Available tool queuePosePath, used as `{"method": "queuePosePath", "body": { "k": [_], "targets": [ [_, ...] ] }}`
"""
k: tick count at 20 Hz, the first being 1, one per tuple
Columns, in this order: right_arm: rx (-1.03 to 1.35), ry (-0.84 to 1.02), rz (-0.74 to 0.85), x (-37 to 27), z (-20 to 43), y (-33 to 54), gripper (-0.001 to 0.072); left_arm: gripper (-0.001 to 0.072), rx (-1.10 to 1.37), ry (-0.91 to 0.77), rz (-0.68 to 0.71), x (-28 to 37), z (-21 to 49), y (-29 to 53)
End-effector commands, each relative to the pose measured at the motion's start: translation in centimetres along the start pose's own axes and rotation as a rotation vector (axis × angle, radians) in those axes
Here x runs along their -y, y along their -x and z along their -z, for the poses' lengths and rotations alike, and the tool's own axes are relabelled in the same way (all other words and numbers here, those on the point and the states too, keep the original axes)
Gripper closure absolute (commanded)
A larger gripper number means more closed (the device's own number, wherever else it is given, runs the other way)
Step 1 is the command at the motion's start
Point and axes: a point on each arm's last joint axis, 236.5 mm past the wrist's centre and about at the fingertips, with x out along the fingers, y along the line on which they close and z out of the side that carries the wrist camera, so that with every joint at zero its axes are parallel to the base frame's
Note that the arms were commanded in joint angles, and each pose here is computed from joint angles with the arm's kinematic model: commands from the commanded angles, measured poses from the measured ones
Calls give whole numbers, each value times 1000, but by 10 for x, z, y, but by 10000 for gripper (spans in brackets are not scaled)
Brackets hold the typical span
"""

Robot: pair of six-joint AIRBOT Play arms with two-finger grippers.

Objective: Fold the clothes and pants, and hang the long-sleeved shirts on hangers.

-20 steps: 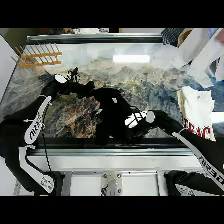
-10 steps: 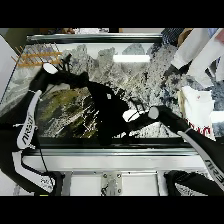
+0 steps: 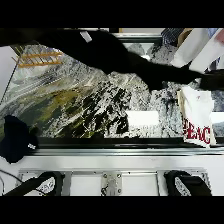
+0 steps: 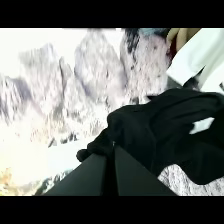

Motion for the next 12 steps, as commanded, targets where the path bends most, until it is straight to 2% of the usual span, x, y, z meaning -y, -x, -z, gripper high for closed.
{"method": "queuePosePath", "body": {
  "k": [1,3,6,9,12],
  "targets": [
    [189,-44,163,43,-33,82,704,699,140,-131,-11,52,-21,80],
    [209,-81,159,41,-33,91,704,699,166,-123,-15,57,-14,91],
    [198,-110,68,23,-34,79,704,699,106,-50,-27,39,22,73],
    [119,-144,2,13,-19,46,704,699,-20,70,-51,1,80,31],
    [-24,-192,-55,4,21,-1,704,698,-205,213,-68,-39,157,-17]
  ]
}}
